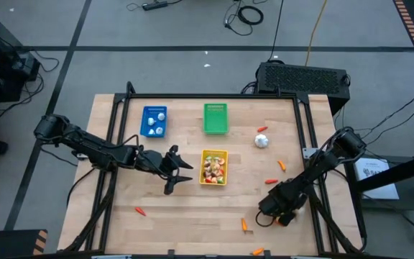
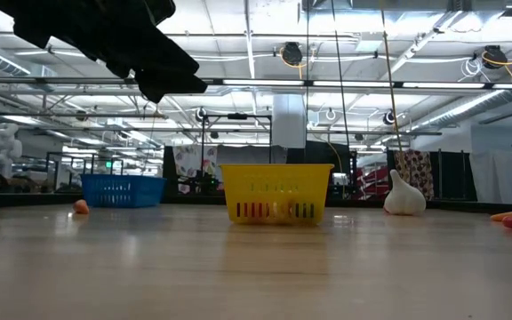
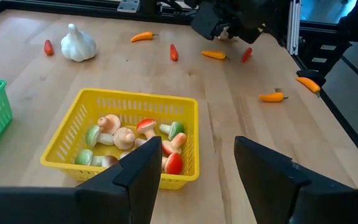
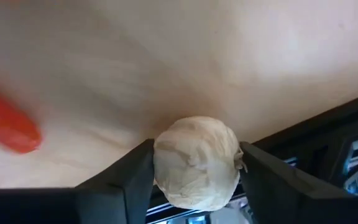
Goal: Sort produce into baskets
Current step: Put the white garlic into the blue bin
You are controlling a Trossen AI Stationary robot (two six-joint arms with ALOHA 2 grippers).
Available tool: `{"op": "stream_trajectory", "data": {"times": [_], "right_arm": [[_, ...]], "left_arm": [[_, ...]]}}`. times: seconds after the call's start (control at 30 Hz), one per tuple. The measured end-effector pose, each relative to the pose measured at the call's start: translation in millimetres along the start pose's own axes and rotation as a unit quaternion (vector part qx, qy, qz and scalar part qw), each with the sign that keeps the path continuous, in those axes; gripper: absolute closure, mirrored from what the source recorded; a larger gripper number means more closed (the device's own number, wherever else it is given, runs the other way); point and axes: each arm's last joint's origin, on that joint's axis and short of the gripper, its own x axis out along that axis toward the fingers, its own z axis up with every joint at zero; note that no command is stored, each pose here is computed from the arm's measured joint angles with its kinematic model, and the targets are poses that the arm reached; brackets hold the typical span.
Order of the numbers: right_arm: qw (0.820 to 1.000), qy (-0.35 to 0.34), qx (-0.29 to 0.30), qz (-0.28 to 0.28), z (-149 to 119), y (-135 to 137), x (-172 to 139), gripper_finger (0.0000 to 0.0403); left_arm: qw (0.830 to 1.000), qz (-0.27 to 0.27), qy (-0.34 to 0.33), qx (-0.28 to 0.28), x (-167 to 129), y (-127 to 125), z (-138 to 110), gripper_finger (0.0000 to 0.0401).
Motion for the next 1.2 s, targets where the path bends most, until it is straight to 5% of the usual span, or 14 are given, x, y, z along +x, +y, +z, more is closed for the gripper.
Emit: {"op": "stream_trajectory", "data": {"times": [0.4, 0.6, 0.8, 0.97, 1.2], "right_arm": [[0.993, -0.113, -0.041, -0.02, -23, 24, -57, 0.0236], [0.962, -0.263, -0.063, 0.029, -25, 41, -116, 0.0232], [0.893, -0.426, -0.122, 0.08, 7, 45, -176, 0.0232], [0.813, -0.544, -0.166, 0.124, 59, 33, -225, 0.0232], [0.687, -0.696, -0.126, 0.166, 118, -13, -293, 0.0232]], "left_arm": [[1.0, -0.005, 0.001, 0.001, 0, -1, 0, 0.0193], [1.0, -0.021, 0.009, 0.018, -1, -5, -2, 0.0193], [0.996, 0.078, 0.05, 0.006, -9, 2, -9, 0.0193], [0.983, 0.154, 0.095, -0.01, -24, 4, -18, 0.0193], [0.948, 0.248, 0.181, -0.087, -52, 7, -39, 0.0193]]}}
